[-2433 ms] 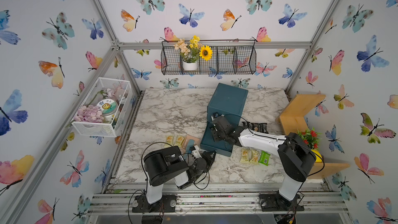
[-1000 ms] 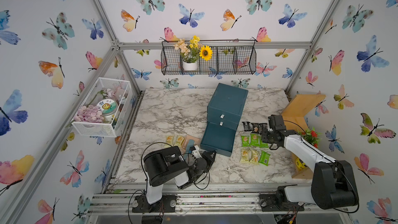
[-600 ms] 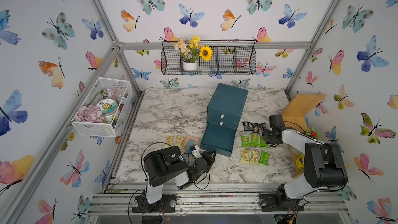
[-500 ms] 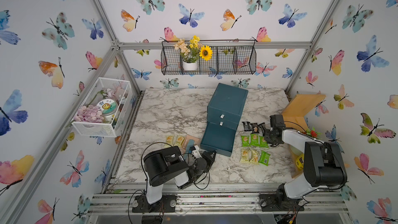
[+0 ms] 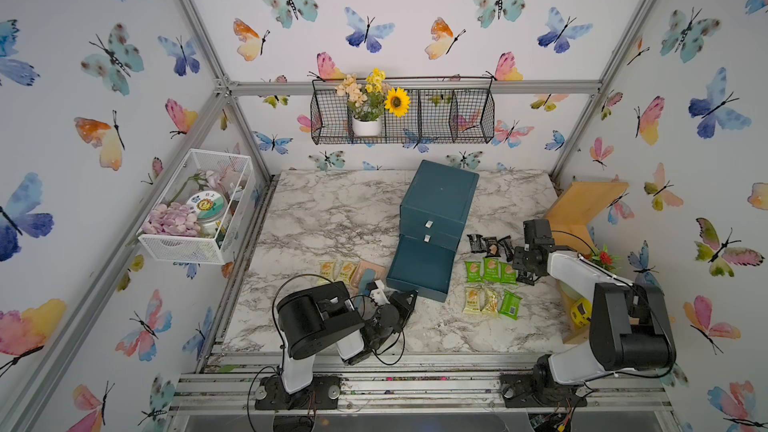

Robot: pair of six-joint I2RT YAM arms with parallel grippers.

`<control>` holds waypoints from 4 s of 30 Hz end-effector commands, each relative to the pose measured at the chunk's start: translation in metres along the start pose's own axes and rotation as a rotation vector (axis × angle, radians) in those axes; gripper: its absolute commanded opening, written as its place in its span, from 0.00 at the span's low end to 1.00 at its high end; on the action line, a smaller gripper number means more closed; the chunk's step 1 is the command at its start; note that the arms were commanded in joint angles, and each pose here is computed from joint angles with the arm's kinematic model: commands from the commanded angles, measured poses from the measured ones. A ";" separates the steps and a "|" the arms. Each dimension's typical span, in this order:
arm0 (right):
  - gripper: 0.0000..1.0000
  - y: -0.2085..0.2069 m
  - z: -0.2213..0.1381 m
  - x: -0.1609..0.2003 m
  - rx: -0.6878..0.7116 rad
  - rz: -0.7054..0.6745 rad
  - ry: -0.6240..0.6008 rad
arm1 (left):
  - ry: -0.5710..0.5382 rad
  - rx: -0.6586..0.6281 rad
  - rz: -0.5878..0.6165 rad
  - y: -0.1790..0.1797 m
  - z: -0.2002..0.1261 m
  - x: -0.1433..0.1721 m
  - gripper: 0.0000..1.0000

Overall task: Take the cookies out of the drawer
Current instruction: Place the cookie at the center of the board, then close the drawer in the storage box, then reset both arms

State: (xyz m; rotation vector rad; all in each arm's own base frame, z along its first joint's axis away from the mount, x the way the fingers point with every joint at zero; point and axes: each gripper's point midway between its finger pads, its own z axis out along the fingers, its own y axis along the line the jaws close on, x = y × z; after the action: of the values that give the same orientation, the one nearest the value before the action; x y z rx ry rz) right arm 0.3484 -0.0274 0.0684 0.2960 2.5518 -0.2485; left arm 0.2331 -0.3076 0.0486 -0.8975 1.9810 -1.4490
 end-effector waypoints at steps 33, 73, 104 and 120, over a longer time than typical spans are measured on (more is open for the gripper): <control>0.43 0.215 -0.177 -0.117 -0.818 -0.330 -0.387 | -0.121 0.043 0.063 -0.031 0.011 -0.021 0.00; 0.41 0.228 -0.140 -0.092 -0.689 -0.402 -0.270 | -0.219 0.057 0.129 -0.052 0.112 -0.074 0.00; 0.46 0.224 -0.188 -0.124 -0.711 -0.384 -0.400 | -0.215 0.046 0.149 -0.054 0.110 -0.081 0.46; 0.70 0.115 -0.210 -0.136 -0.360 -0.091 -0.703 | -0.419 -0.032 0.480 -0.086 -0.004 -0.124 0.71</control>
State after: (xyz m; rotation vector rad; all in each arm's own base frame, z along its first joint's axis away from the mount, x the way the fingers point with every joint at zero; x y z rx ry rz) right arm 0.3787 0.1443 0.3317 -0.2069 1.8425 0.2366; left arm 0.3298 -0.2545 0.1210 -0.7232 1.7576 -1.1047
